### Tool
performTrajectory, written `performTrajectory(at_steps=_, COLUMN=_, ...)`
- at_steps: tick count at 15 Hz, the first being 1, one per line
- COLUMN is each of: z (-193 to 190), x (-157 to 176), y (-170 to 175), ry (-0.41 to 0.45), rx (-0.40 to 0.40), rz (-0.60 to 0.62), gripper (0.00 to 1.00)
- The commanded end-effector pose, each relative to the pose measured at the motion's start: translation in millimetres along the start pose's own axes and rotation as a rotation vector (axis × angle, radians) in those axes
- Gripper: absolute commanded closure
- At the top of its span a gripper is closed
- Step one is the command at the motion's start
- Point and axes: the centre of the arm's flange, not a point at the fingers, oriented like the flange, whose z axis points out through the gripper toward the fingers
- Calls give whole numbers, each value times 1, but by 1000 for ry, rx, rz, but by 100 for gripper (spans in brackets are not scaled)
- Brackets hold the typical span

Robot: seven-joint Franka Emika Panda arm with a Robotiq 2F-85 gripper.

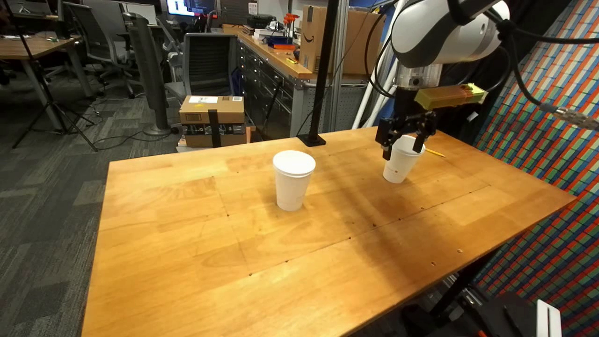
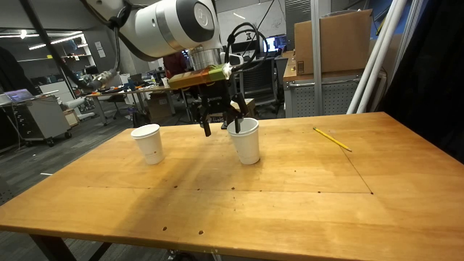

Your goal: Stack the cups

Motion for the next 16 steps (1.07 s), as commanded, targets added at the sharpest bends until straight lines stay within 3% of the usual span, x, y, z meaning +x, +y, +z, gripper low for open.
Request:
performTrajectory(at_steps=1, z=-2, x=6, y=1, ry=8, rx=32, rz=-29, gripper=0)
performTrajectory(at_steps=4, z=-4, x=1, y=-2, ry=34, rx=22, rz=-82, gripper=0)
performTrajectory(at_steps=16, z=-8, x=36, y=-9, ry=79, rx=43, rz=-245, gripper=0)
